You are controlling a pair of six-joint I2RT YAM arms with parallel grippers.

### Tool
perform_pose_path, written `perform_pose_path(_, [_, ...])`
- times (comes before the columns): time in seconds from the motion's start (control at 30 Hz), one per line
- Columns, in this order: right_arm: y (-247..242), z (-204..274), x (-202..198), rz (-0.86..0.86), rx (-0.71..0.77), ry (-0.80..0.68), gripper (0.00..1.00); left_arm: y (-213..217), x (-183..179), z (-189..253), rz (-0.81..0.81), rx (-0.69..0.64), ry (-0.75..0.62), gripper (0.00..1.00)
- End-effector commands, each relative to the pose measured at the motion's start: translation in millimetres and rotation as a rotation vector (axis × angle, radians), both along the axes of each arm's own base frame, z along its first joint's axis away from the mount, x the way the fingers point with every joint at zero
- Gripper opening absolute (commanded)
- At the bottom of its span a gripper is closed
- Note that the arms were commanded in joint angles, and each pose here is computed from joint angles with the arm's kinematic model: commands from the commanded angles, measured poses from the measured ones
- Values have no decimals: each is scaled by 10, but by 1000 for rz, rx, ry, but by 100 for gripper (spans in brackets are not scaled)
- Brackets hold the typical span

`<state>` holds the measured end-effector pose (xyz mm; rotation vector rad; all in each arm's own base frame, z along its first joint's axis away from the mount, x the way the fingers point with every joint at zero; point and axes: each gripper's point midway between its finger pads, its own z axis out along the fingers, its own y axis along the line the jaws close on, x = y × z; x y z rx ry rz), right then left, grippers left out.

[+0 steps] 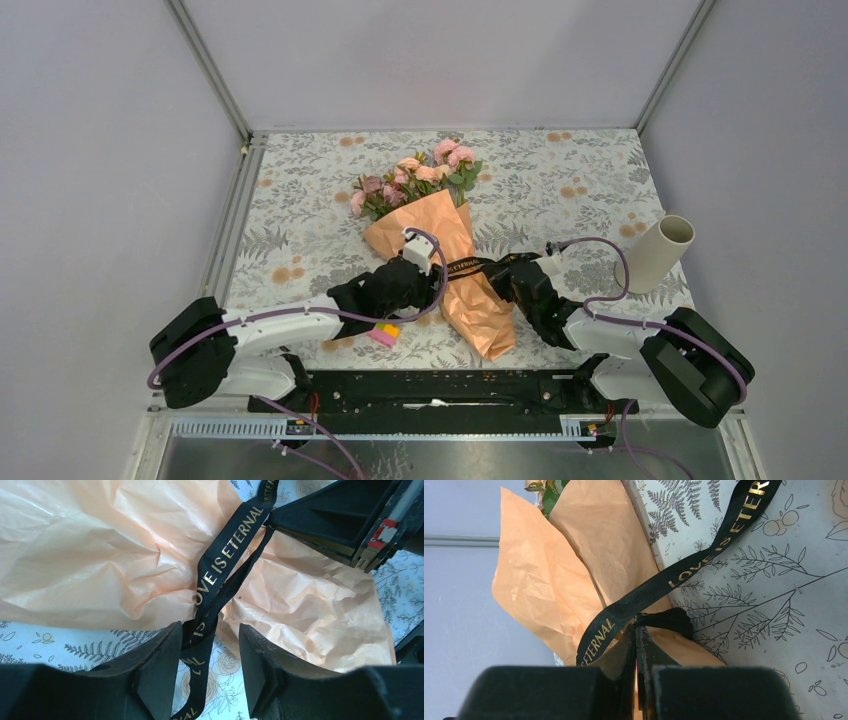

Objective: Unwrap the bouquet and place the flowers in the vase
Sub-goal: Untie the ribbon from the wrapping paper.

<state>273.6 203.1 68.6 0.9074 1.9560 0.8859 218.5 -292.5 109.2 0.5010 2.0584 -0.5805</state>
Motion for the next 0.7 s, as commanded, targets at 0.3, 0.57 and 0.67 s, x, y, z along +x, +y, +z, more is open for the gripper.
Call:
perform_pose_path(0.3, [-31,57,79,-39,20,-23,0,-150,30,-9,-47,-7,-17,45])
perform_pose_path(0.57, [-19,62,82,-37,24,-23,0,-119,11,-118,-42,20,-1,40])
perform_pose_path(0.67, [-19,65,83,-37,25,-24,0,-112,3,-122,-39,25,-4,33])
